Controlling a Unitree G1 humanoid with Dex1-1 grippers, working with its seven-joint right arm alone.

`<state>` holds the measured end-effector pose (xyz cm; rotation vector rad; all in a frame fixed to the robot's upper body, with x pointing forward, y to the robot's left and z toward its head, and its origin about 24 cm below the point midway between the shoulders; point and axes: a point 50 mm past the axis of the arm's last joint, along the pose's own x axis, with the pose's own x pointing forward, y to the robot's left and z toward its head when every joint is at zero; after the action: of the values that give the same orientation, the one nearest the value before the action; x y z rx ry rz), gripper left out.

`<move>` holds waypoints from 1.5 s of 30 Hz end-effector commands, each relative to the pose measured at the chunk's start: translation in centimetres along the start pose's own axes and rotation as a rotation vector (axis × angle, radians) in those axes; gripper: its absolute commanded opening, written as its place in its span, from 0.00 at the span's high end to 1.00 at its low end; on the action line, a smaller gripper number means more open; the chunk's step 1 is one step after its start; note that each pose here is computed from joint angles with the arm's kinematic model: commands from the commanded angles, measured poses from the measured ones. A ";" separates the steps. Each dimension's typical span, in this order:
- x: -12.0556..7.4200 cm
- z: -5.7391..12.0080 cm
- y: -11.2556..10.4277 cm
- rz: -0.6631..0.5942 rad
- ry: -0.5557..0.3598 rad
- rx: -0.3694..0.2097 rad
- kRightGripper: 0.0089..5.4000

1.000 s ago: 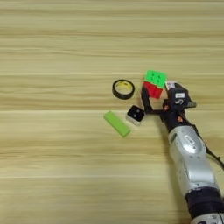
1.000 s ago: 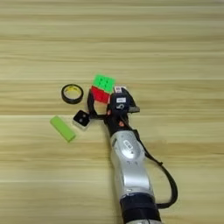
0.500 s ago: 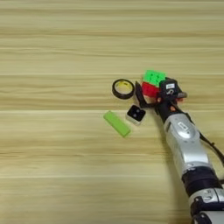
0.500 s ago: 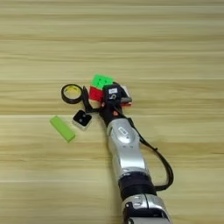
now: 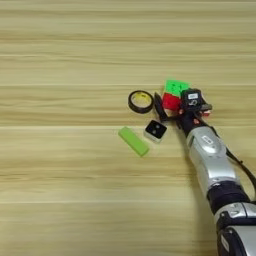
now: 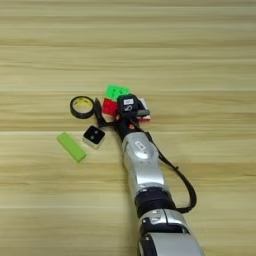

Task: Move the objects on the table

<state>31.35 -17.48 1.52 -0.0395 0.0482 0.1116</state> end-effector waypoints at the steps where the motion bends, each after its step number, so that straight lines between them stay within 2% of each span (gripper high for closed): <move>1: 1.7 3.8 -0.4 -0.008 -0.148 -0.030 0.00; 13: 2.0 3.7 -0.5 -0.017 -0.148 -0.007 0.00; 20: 1.9 3.7 -0.4 -0.004 -0.152 0.001 0.17; 23: 1.8 3.6 -0.3 0.002 -0.153 0.002 0.25; 24: 1.8 3.6 -0.3 0.004 -0.154 0.003 0.31; 29: 1.8 3.6 -0.3 0.008 -0.157 0.011 0.39; 40: 1.7 3.6 -0.2 0.010 -0.163 0.014 0.39; 45: 1.5 4.1 0.0 0.022 -0.197 0.007 0.39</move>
<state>31.46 -17.48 1.46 -0.0015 0.0295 0.1180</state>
